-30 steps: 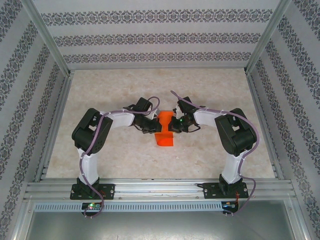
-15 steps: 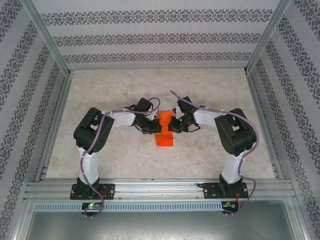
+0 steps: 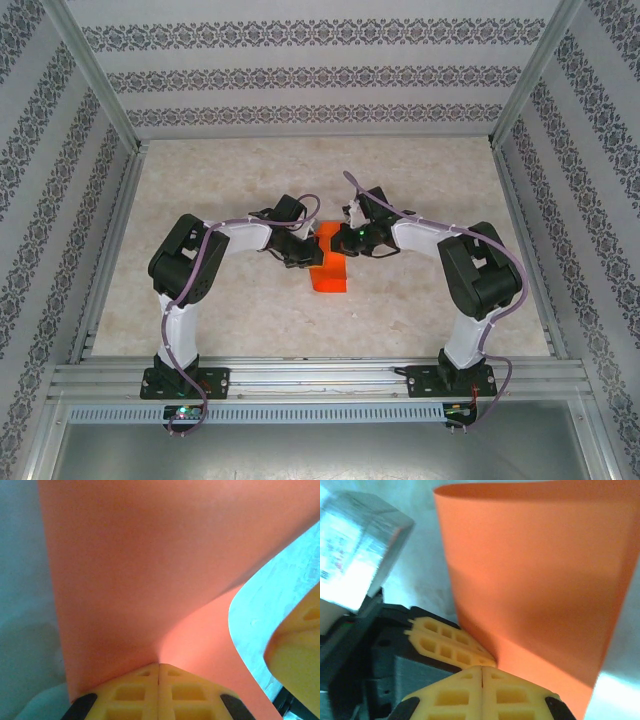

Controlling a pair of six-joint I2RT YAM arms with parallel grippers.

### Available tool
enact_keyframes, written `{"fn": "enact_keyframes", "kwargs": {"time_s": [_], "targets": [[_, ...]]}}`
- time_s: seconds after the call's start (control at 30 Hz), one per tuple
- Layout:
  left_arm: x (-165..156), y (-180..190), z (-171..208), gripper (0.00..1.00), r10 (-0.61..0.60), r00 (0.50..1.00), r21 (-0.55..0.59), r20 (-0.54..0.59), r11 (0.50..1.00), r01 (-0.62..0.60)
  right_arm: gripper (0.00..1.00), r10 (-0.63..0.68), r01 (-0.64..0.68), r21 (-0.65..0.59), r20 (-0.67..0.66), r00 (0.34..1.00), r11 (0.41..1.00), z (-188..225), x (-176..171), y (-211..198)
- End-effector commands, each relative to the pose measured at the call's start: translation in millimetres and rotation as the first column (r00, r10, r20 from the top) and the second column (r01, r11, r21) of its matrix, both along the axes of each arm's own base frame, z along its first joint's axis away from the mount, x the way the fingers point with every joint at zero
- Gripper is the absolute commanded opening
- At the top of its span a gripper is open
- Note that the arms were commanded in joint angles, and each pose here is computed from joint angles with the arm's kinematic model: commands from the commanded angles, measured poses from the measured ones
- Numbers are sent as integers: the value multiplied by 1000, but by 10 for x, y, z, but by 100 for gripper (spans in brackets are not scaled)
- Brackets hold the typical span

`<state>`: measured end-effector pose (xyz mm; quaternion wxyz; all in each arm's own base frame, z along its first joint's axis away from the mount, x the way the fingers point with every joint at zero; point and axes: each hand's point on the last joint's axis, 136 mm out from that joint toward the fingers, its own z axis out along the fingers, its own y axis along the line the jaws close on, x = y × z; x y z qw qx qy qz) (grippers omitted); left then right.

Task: Fold a paper plane with a square sheet of paper (fold left side to right side)
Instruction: Hold the square sheet of paper at the center of the table.

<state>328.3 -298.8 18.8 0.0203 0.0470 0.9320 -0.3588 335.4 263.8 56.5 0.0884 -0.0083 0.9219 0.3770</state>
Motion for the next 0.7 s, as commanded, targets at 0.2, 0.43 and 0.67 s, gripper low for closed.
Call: {"fn": "enact_keyframes", "kwargs": {"time_s": [0.2,0.43,0.67], "targets": [[-140,121,-307,7,19,996,99,-89,995,-10,0,21,-21,46,10,1000,999,-108,167,238],[-152,112,-296,7,14,996,98,-94,995,-5,0,-11,10,-41,-35,999,999,-405,164,132],[-295,156,-297,7,7,992,94,-130,996,5,0,-49,33,-143,-109,993,989,-696,45,-45]]}}
